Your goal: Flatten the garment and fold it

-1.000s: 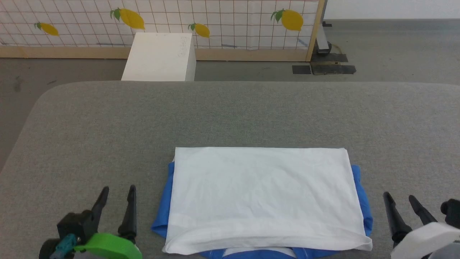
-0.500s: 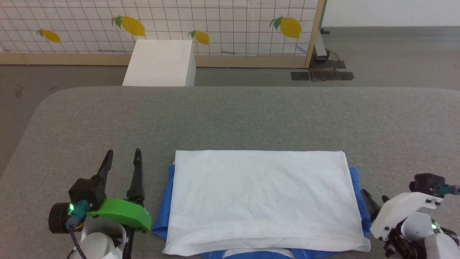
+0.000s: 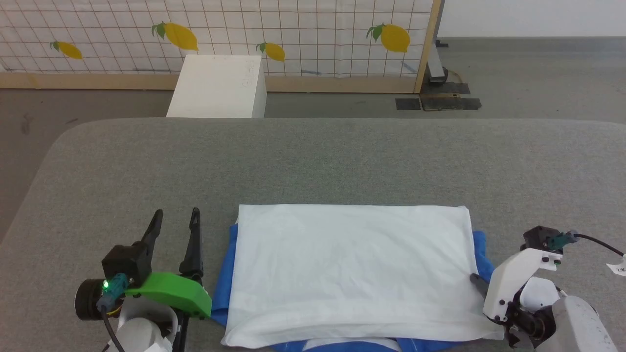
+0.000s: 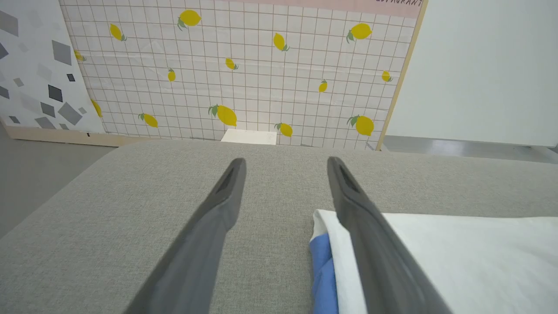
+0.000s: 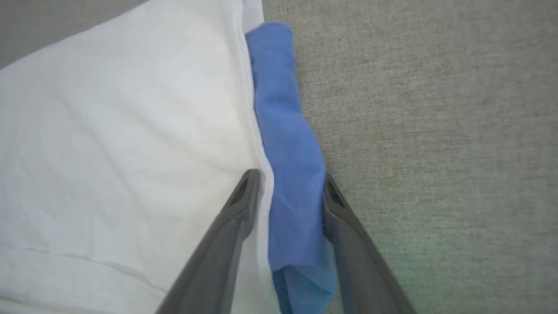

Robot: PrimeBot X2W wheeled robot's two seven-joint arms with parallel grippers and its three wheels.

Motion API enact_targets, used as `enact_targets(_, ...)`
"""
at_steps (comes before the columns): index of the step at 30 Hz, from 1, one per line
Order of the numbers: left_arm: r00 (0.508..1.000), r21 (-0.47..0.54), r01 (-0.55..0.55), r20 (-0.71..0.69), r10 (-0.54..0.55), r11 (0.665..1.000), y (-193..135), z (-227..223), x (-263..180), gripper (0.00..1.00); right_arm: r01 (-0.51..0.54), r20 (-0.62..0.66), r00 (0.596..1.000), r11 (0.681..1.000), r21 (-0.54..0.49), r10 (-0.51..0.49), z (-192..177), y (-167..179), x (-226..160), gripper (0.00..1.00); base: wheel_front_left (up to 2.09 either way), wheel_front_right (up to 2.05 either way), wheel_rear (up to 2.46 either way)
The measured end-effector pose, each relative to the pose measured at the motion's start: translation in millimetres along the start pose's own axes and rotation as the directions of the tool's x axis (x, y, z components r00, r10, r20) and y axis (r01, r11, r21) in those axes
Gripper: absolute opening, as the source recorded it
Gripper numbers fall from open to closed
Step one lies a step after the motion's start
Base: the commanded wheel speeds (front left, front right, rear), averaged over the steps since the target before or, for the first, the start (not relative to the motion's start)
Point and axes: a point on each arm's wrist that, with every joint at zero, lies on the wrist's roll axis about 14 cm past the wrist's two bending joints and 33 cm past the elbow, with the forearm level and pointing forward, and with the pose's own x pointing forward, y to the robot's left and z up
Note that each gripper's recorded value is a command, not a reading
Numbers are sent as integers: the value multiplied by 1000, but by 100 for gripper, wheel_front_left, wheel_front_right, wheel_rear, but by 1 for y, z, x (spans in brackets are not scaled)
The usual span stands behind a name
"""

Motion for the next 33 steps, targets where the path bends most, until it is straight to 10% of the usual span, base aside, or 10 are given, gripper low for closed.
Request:
enact_targets(11, 1000, 8, 1, 2, -1, 1000, -1, -1, 3, 100, 3, 97, 995, 1000, 14, -4, 16, -1, -5, 0, 0, 0, 0)
enact_targets(24, 1000, -8, 10, -5, -10, 1000, -6, -5, 6, 100, 385, 268, 897, 920, -79, -353, 59, -95, -65, 0, 0, 0, 0)
enact_targets(33, 1000, -8, 16, -5, -16, 1000, -6, -5, 5, 100, 273, 382, 907, 938, -215, -177, 88, -29, -79, 0, 0, 0, 0)
